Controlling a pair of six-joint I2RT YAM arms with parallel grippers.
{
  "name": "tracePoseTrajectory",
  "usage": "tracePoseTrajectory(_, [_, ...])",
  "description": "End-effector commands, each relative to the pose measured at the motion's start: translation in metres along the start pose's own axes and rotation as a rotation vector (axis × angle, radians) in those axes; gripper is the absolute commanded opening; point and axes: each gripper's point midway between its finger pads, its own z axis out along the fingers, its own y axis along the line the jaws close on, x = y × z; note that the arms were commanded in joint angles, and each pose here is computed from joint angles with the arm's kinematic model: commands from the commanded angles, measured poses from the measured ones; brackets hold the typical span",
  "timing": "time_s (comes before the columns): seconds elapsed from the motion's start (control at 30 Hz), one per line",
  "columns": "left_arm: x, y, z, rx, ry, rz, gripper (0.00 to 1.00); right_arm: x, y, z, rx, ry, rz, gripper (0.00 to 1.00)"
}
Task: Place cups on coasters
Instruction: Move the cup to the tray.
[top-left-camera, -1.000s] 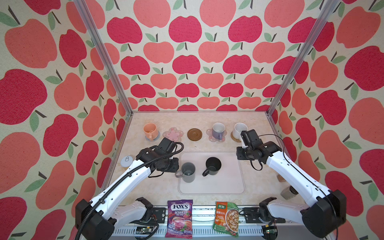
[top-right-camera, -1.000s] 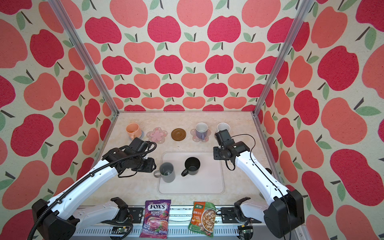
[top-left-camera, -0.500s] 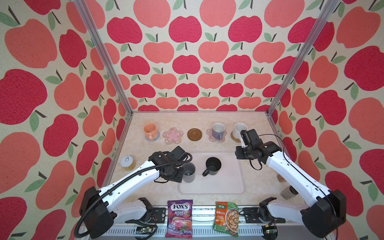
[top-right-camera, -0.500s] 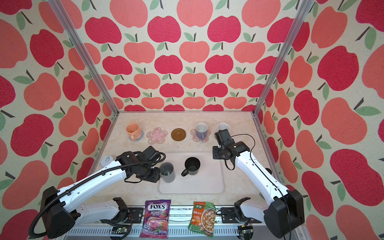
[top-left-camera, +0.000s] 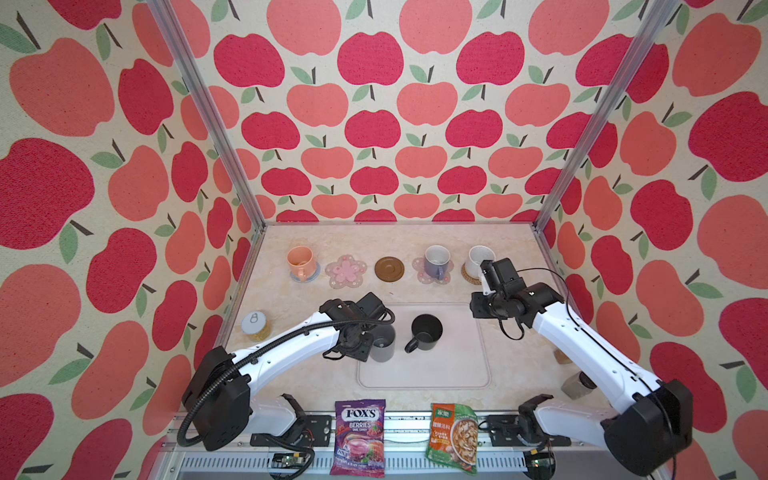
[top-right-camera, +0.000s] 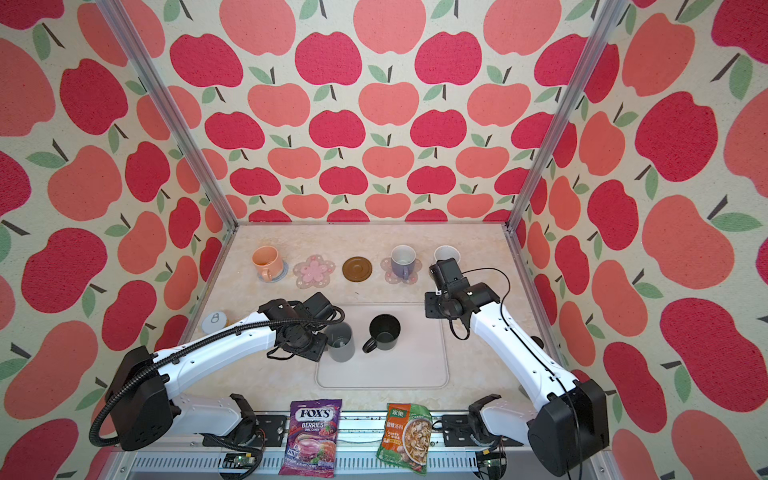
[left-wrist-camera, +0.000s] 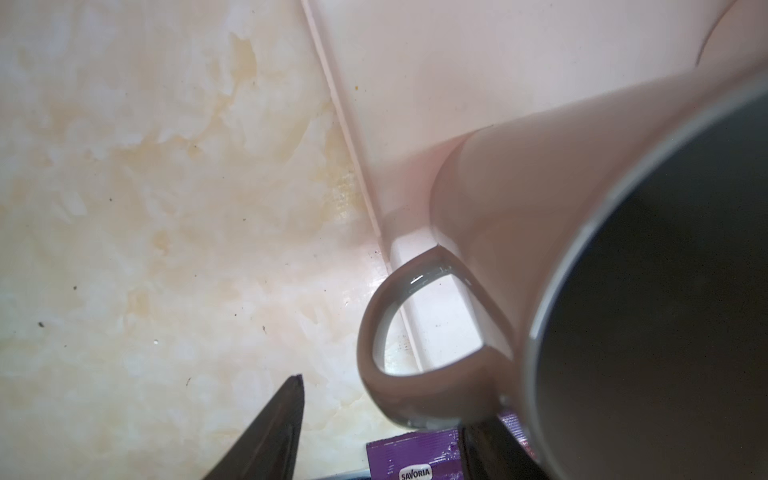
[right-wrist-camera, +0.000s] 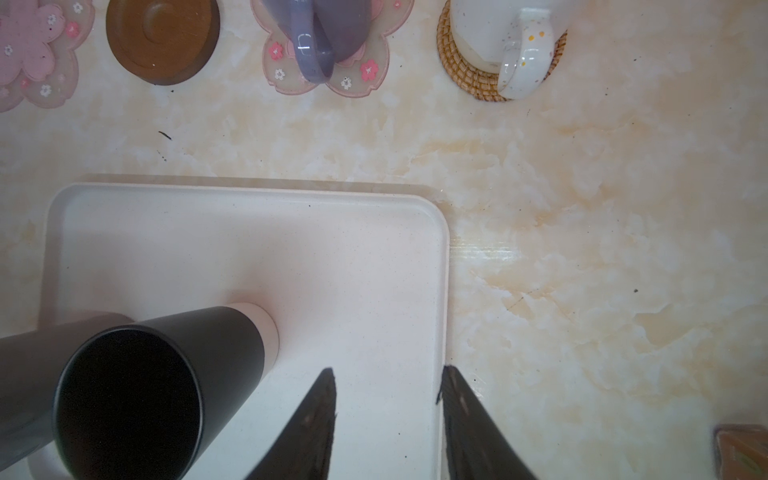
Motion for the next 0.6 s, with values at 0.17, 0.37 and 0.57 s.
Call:
tracePoseTrajectory(0.17, [-0.022, -0.026, 0.006, 0.128, -0.111, 0.098, 0.6, 0.006, -0.006, -0.001, 0.029, 0.01, -0.016, 0.45])
tracePoseTrajectory(0.37, [-0.028, -0.035, 0.008, 0.163, -0.125, 0.108, 0.6, 0.008, -0.007, 0.0, 0.034, 0.016, -0.018, 0.45])
tracePoseTrajectory(0.57, [-0.027, -0.051, 0.004, 0.223, -0.133, 0.169, 0.59, 0.009, -0.008, -0.001, 0.039, 0.017, -0.02, 0.45])
